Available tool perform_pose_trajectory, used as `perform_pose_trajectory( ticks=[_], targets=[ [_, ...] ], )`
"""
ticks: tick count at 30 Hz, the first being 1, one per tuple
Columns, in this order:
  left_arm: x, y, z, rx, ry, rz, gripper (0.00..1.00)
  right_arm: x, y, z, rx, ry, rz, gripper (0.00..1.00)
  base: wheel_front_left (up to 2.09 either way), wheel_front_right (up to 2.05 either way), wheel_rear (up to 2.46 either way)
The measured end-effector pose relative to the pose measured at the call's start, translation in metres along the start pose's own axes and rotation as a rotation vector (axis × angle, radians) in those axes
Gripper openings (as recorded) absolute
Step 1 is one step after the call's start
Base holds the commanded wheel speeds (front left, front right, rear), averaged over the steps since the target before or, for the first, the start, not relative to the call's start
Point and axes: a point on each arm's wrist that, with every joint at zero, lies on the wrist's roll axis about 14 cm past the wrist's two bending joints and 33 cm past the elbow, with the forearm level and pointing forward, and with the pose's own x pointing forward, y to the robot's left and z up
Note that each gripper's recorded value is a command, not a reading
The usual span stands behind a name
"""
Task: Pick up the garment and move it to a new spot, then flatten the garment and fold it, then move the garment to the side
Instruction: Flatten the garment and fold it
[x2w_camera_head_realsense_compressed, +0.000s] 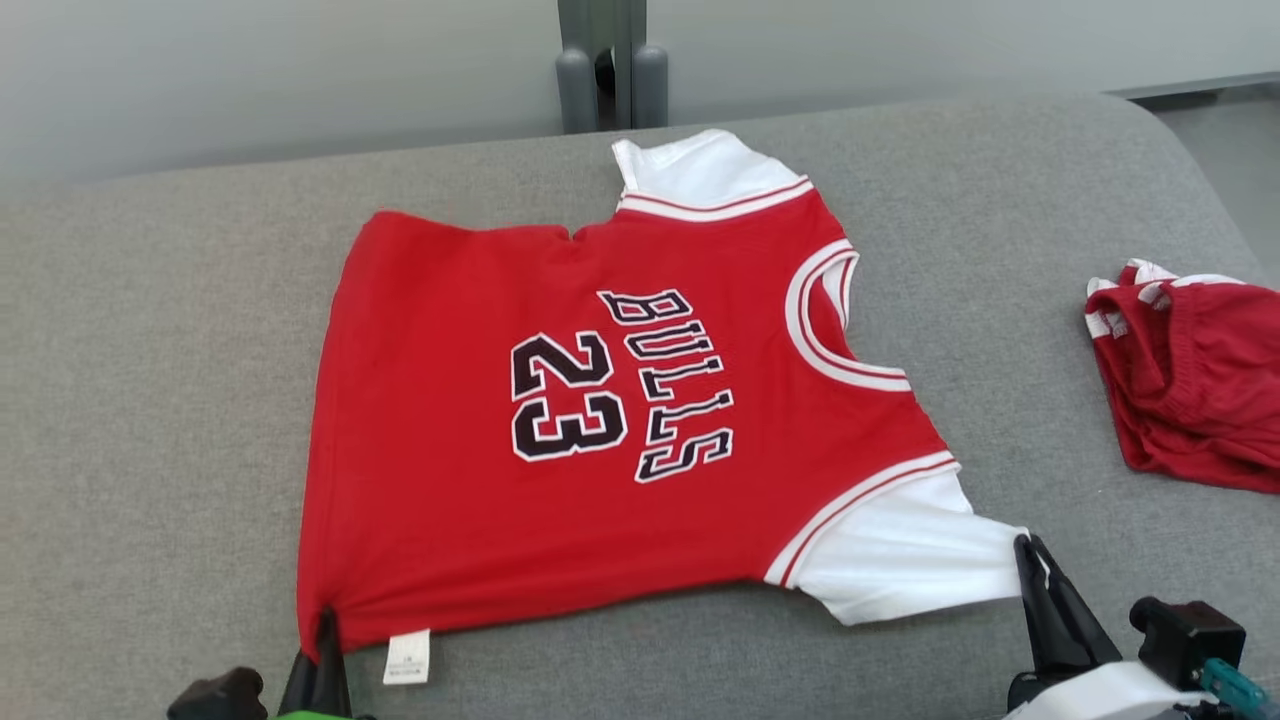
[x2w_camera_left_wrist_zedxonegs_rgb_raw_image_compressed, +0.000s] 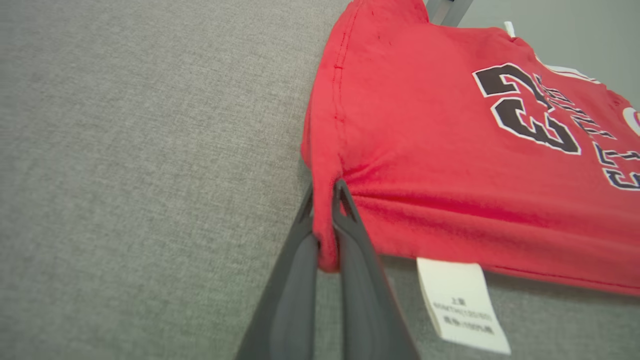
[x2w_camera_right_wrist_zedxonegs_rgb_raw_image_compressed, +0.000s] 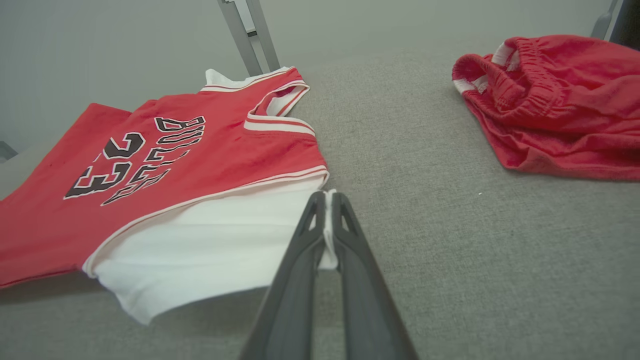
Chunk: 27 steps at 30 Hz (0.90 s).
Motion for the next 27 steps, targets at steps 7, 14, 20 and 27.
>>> perform_pose_trajectory(
  ticks=[7,14,20,27],
  targets=[
    [-0.022,-0.008,0.01,0.005,-0.052,-0.035,0.0,-0.015,0.004,0.025,-0.023,-0.083,0.027,0.0,0.0,0.0,0.0],
    [-0.004,-0.029,0.034,0.034,-0.114,-0.108,0.0,0.026,0.015,0.054,-0.047,-0.162,0.058,0.0,0.0,0.0,0.0],
    [0.028,-0.042,0.047,0.047,-0.125,-0.128,0.0,0.069,0.021,0.06,-0.061,-0.164,0.062,0.0,0.0,0.0,0.0],
    [0.06,-0.053,0.042,0.072,-0.081,-0.124,0.0,0.109,0.026,0.051,-0.086,-0.12,0.067,0.0,0.0,0.0,0.0]
  ],
)
